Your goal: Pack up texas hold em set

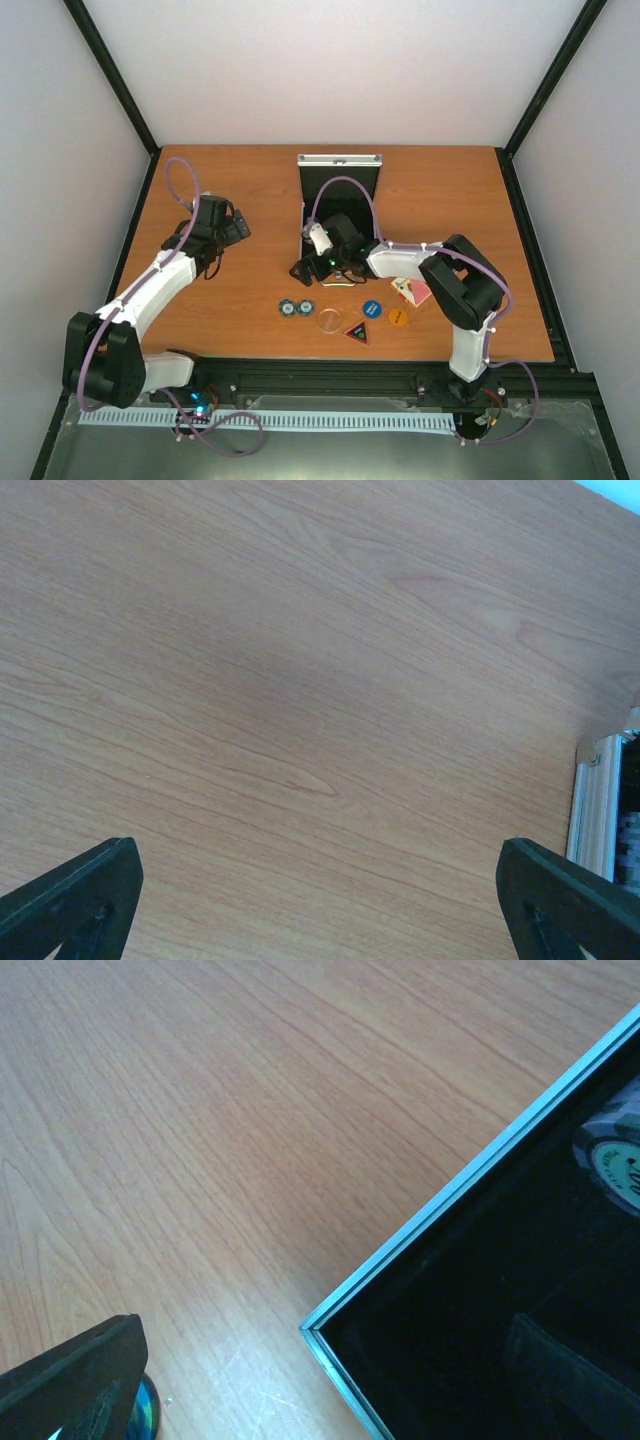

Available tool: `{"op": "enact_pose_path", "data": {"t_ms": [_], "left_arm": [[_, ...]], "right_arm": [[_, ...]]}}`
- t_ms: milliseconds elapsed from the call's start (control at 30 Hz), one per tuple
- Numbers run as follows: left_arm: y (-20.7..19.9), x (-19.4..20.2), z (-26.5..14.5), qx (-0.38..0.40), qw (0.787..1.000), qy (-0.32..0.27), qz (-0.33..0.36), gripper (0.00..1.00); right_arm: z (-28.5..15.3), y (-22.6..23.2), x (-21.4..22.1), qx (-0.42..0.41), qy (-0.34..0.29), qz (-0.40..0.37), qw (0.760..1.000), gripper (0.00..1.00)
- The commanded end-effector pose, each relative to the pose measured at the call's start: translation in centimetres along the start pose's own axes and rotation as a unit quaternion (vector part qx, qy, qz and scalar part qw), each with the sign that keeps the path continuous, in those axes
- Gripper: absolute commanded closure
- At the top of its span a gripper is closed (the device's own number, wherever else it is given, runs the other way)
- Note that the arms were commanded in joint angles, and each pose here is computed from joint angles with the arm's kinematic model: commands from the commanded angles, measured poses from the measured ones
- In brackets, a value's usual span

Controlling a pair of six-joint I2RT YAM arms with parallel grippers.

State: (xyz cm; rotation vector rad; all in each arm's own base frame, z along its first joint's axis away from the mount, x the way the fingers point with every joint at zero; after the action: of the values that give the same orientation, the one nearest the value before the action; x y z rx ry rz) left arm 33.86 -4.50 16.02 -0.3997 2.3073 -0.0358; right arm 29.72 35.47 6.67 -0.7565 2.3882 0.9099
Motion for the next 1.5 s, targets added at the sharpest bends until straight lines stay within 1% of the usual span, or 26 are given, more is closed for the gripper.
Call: {"op": "enact_pose_path", "data": {"t_ms": [0, 233, 433, 667, 767, 900, 967, 1000, 1067, 1167, 1233, 1333, 1467], "left_arm": [[-0.5, -1.4, -0.6, 0.013, 1.000, -0.022, -0.014, 0.00], [-0.4, -1.4, -0.5, 0.011, 1.000, -0.023, -0.012, 0.00], [-0.6, -1.1, -0.1, 0.015, 1.000, -0.018, -0.013, 0.00], [-0.6, -1.4, -0.2, 0.014, 1.000, -0.024, -0.014, 0.00], [-0.8, -1.4, -0.2, 0.020, 0.999, -0.024, -0.017, 0.00], [-0.7, -1.4, -0.3, 0.018, 0.999, -0.025, -0.017, 0.00], [-0.6, -1.5, -0.4, 0.017, 0.999, -0.026, -0.015, 0.00], [-0.6, -1.5, -0.4, 0.017, 0.999, -0.026, -0.015, 0.00], [-0.7, -1.6, -0.5, 0.018, 0.999, -0.025, -0.014, 0.00], [-0.9, -1.9, -0.8, 0.025, 0.999, -0.029, -0.015, 0.00], [-1.0, -2.2, -1.1, 0.028, 0.999, -0.031, -0.014, 0.00], [-1.0, -2.7, -1.6, 0.028, 0.999, -0.038, -0.012, 0.00], [-1.0, -2.9, -1.9, 0.029, 0.998, -0.044, -0.014, 0.00]], "right_arm": [[0.8, 0.2, 3.1, -0.016, 0.066, 0.014, 0.998, 0.00], [0.4, 1.6, 4.4, -0.025, 0.100, 0.002, 0.995, 0.00], [0.0, 1.5, 3.8, 0.004, 0.092, -0.012, 0.996, 0.00], [-1.9, 0.6, 0.2, 0.078, 0.038, -0.047, 0.995, 0.00], [-2.5, 1.0, -1.8, 0.089, 0.021, -0.062, 0.994, 0.00], [-3.5, 1.7, -3.4, 0.093, 0.012, -0.066, 0.993, 0.00], [-4.1, 2.0, -3.8, 0.102, 0.026, -0.059, 0.993, 0.00], [-4.3, 1.9, -3.2, 0.113, 0.051, -0.052, 0.991, 0.00], [-4.8, 2.3, -2.6, 0.132, 0.083, -0.054, 0.986, 0.00], [-5.5, 3.4, -1.0, 0.153, 0.125, -0.080, 0.977, 0.00], [-6.1, 4.6, 0.2, 0.157, 0.143, -0.100, 0.972, 0.00], [-7.1, 6.0, 1.9, 0.143, 0.165, -0.111, 0.970, 0.02], [-8.2, 7.4, 3.2, 0.117, 0.169, -0.108, 0.973, 0.03]]}}
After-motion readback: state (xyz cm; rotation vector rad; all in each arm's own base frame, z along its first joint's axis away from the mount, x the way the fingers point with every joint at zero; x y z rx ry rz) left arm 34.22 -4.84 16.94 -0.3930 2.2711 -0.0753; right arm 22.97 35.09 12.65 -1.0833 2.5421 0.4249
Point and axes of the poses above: each gripper's point midway between its finger pads, its own z axis out along the fingers, its own y axis along the line the jaws close on, x = y × z, the point moved 2 cm from there along -z, back along the fingers, and after that the axes turned 8 degrees about z, right-handed, at the moved point
